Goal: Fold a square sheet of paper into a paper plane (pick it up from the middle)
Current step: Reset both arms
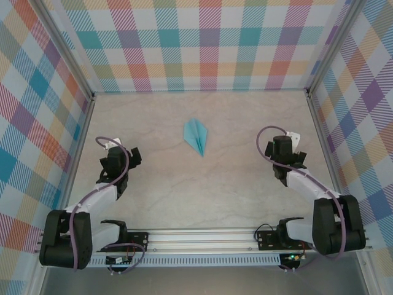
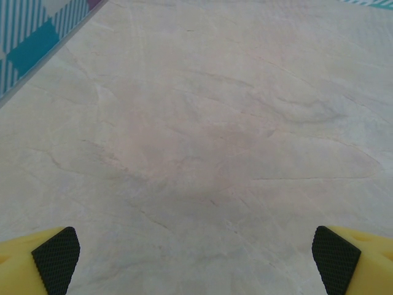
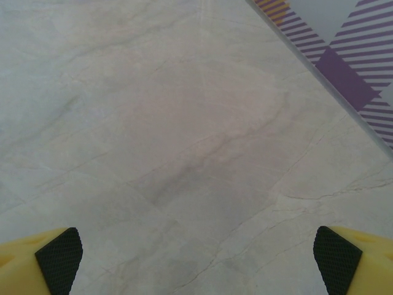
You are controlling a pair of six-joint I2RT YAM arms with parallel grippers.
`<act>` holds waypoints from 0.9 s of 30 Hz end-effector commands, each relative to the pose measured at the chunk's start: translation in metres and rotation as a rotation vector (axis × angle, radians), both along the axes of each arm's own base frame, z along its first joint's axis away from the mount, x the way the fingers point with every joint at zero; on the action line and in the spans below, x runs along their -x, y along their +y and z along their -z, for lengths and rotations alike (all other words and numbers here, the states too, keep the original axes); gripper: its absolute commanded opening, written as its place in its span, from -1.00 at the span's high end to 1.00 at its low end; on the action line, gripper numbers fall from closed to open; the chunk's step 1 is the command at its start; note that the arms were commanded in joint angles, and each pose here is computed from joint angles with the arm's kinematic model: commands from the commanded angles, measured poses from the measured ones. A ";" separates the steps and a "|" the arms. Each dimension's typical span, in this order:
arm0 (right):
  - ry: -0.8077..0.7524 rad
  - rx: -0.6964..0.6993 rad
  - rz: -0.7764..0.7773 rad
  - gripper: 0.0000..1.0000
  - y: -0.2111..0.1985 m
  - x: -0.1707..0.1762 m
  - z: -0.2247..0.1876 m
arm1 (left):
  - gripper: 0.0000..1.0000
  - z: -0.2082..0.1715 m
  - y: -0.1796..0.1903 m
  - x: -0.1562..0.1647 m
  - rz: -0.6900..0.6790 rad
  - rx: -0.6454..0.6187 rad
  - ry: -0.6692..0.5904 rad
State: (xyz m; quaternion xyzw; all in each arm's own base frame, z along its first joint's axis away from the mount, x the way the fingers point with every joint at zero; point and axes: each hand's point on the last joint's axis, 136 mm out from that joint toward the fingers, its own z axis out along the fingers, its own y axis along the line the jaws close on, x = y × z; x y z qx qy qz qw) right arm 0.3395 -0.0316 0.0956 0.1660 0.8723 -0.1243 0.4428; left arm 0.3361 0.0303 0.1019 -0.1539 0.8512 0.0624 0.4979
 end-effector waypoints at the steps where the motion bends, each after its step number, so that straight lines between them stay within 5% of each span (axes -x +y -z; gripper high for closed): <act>1: -0.131 0.003 -0.103 -1.00 0.013 -0.024 -0.011 | -1.00 -0.011 -0.009 -0.017 0.097 0.002 -0.112; 13: -0.275 0.005 -0.413 -1.00 0.058 -0.042 -0.024 | -1.00 -0.020 -0.033 -0.027 0.259 0.019 -0.271; 27: -0.260 -0.056 -0.404 -1.00 0.046 -0.056 0.002 | -1.00 0.014 -0.045 -0.047 0.300 -0.014 -0.205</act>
